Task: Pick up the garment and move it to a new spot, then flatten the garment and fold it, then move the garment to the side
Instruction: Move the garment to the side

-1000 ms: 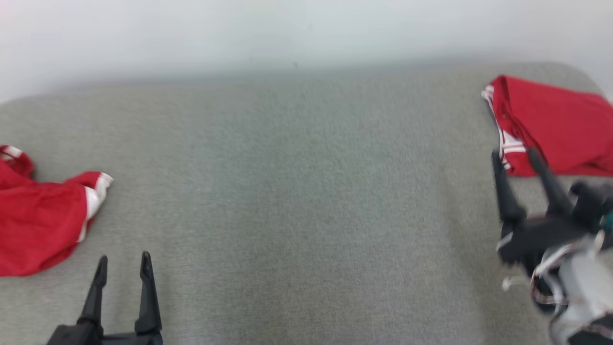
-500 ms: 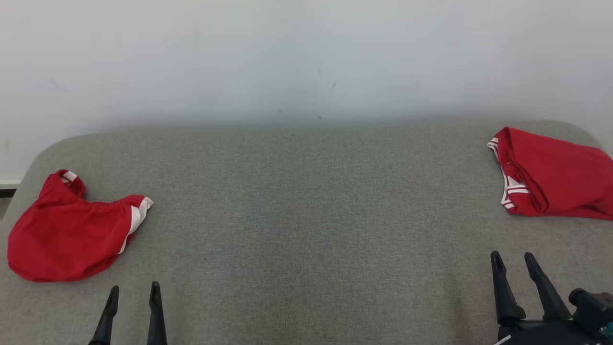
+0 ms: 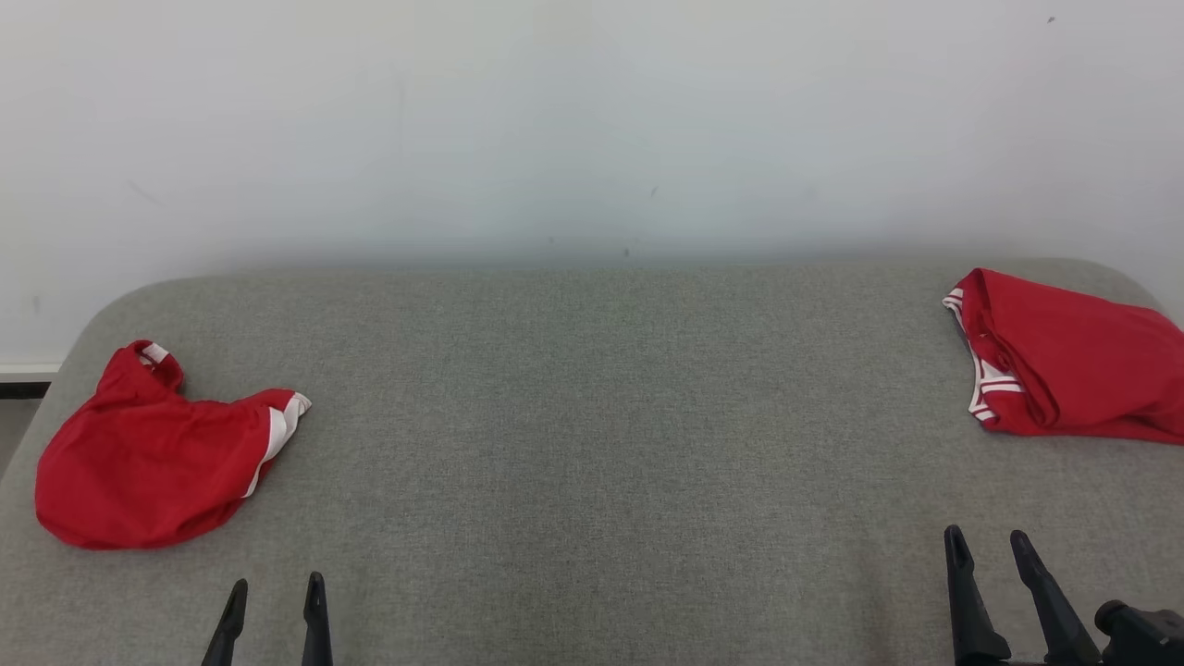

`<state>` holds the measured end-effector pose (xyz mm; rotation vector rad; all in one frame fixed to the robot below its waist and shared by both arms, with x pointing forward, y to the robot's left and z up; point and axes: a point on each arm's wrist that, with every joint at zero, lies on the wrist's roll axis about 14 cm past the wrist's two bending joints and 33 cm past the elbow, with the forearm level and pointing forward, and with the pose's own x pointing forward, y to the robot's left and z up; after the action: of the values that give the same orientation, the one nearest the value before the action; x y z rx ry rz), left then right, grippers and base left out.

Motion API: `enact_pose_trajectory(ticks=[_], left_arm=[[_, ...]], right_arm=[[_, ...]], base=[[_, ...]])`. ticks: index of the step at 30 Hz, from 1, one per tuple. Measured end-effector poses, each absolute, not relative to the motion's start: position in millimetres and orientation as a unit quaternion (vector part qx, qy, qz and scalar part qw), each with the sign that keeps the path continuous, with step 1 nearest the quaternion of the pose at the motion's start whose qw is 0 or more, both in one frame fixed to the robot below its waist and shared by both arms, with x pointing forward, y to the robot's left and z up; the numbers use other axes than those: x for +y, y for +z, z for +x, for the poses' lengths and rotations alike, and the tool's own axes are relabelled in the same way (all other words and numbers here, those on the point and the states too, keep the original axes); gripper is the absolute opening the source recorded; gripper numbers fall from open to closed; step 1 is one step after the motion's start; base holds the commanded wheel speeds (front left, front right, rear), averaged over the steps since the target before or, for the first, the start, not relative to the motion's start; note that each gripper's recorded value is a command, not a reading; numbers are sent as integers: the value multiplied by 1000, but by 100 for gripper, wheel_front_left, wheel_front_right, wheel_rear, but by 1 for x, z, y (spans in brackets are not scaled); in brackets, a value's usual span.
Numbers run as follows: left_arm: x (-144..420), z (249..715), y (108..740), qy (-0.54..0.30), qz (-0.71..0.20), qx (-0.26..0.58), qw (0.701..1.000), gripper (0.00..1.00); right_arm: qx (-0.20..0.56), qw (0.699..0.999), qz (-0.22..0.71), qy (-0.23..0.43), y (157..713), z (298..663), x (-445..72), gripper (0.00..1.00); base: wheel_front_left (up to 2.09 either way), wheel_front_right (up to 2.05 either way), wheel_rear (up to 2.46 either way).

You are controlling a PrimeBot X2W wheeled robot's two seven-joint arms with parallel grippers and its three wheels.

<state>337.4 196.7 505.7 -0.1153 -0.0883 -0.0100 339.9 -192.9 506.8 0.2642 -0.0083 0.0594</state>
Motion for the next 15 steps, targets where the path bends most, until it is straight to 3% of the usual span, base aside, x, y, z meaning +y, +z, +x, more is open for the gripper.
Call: enact_pose_trajectory(ticks=[15], left_arm=[[200,334,499,0,-59,-34,998,100]], right_arm=[[1,991,129,36,505,338,-185,100]], base=[[0,0,0]])
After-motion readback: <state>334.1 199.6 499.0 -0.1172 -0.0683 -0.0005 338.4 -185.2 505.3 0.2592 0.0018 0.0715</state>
